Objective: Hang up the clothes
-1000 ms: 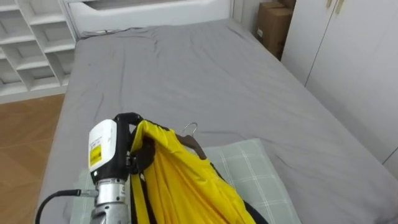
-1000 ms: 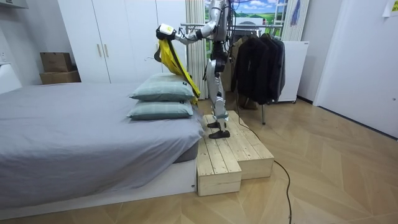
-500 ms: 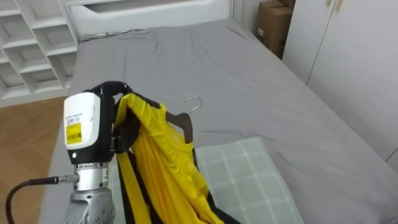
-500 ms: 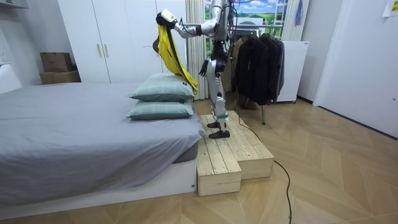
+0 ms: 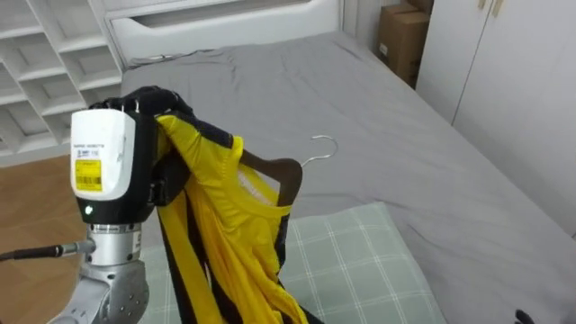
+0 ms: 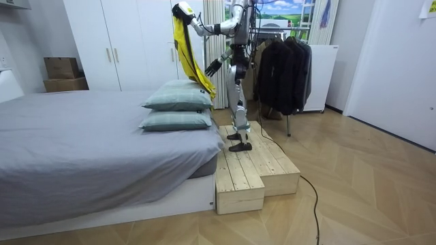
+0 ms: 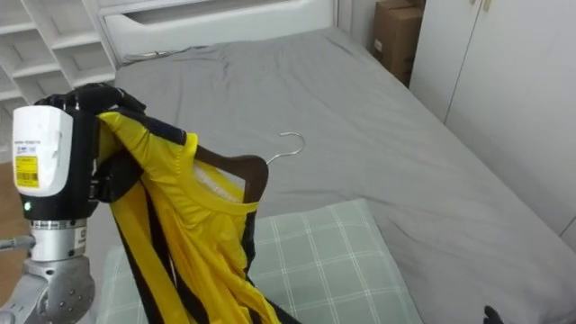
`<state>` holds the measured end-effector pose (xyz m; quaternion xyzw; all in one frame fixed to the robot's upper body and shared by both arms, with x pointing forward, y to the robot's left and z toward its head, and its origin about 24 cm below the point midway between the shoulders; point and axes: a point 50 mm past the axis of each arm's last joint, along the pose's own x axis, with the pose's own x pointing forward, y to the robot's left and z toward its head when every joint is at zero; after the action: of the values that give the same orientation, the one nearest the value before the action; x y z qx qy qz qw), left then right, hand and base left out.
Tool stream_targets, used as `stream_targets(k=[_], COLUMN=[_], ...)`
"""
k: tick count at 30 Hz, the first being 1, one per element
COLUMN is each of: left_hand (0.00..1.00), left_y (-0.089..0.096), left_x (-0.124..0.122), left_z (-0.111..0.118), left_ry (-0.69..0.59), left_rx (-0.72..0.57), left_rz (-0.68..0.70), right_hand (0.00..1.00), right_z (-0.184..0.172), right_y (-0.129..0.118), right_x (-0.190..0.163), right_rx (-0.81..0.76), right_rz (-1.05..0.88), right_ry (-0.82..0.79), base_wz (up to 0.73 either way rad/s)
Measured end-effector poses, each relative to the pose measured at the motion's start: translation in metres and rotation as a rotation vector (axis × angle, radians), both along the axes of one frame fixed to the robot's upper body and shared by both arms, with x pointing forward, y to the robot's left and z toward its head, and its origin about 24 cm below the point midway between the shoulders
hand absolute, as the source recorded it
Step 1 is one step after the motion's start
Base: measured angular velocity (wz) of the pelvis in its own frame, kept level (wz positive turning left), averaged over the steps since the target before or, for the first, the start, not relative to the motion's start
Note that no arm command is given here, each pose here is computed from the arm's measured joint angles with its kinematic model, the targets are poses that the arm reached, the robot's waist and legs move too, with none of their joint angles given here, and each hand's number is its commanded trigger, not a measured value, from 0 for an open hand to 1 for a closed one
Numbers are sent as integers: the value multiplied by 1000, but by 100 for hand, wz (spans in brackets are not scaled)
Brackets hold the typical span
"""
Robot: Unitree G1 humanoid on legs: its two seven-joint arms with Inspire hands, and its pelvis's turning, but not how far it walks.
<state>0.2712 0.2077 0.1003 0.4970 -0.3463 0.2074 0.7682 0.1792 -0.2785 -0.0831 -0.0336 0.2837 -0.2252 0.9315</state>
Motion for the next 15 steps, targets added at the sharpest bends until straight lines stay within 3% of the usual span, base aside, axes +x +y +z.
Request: stream_targets(k=[6, 15], left_hand=[100, 100], left_y=[-4, -6], left_x=[-1, -1], left_z=[5, 3], left_ry=[-26, -15], left_rx=[41, 27], left_rz=[-9, 1], right_hand=[0, 0], right_z=[30, 49], right_y=[17, 31], right_x=[26, 36], right_rx=[-70, -110], right_rz=[126, 219], right_ry=[-146, -231], base_wz=[-1, 0])
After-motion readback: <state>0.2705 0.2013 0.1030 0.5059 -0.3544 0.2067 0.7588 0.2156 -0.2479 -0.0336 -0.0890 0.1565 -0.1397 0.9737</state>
